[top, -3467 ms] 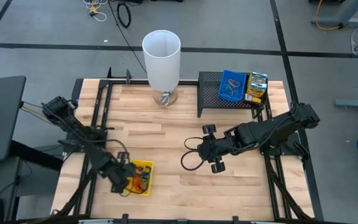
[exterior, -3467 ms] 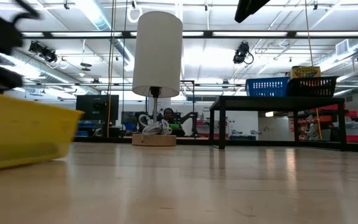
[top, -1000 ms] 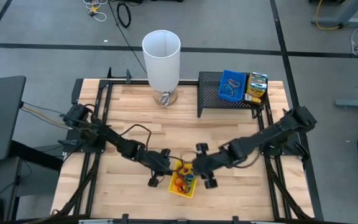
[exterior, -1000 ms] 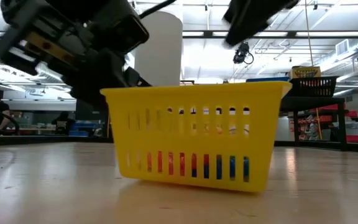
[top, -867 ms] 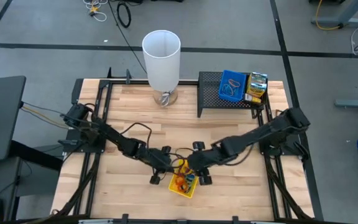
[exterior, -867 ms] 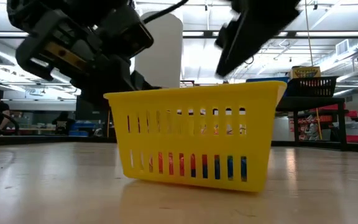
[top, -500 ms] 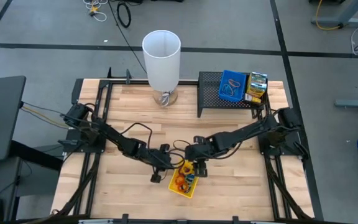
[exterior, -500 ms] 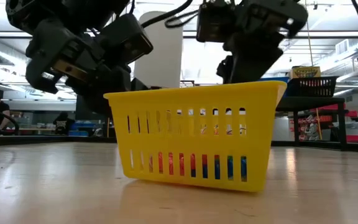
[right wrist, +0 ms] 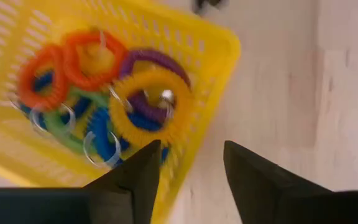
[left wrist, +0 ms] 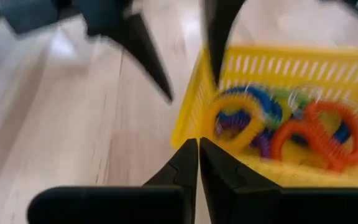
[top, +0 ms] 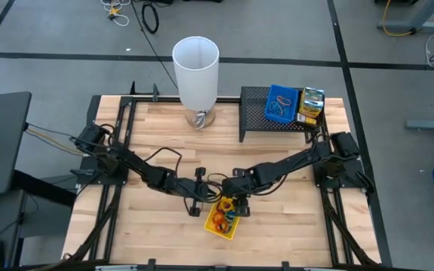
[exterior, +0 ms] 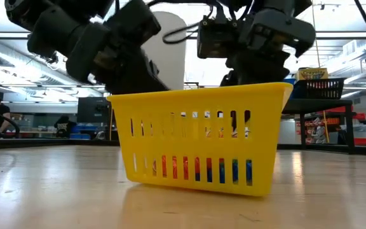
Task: Pick & Place Office Desk Supplies
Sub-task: Put the yellow bin on the shelf
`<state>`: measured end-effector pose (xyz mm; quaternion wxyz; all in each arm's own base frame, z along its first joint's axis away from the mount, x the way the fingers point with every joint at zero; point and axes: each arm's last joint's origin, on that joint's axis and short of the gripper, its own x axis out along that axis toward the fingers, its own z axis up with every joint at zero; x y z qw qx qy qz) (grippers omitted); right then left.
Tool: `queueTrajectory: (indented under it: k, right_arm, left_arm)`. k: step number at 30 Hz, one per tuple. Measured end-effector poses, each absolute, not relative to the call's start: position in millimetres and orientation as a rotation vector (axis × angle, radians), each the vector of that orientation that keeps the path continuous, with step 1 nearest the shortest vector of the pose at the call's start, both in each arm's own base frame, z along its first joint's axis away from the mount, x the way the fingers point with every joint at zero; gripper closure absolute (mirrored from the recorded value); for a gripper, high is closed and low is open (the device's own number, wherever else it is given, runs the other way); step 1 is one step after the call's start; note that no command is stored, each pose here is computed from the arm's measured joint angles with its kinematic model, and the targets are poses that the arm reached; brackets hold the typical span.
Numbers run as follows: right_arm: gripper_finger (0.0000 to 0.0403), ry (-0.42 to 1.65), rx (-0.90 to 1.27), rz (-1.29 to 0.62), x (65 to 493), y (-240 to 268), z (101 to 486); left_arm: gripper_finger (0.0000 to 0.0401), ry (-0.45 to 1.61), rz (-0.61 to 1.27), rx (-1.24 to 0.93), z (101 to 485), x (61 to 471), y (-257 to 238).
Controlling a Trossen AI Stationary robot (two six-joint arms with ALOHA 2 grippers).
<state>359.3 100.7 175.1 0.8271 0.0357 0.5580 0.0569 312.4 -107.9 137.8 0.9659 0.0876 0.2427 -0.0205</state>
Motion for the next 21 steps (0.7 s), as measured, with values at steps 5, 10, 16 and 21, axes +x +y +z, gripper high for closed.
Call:
queueTrajectory:
  k: [5, 10, 16, 21]
  right_arm:
    - [0.0271, 1.187, 0.032, 0.068, 358.4, 98.5, 174.3]
    - [0.0317, 1.192, -0.017, 0.018, 357.1, 96.3, 173.7]
    - [0.0334, 1.200, -0.086, -0.056, 354.9, 93.1, 173.0]
    - [0.0334, 1.221, -0.186, -0.153, 351.3, 86.7, 172.2]
  left_arm:
    - [0.0381, 0.452, -0.026, 0.195, 143.7, 312.8, -109.0]
    - [0.0381, 0.434, 0.016, 0.238, 149.2, 310.8, -110.4]
    - [0.0380, 0.396, 0.038, 0.273, 160.5, 306.8, -114.3]
    - [0.0380, 0.371, 0.058, 0.316, 169.0, 303.3, -117.4]
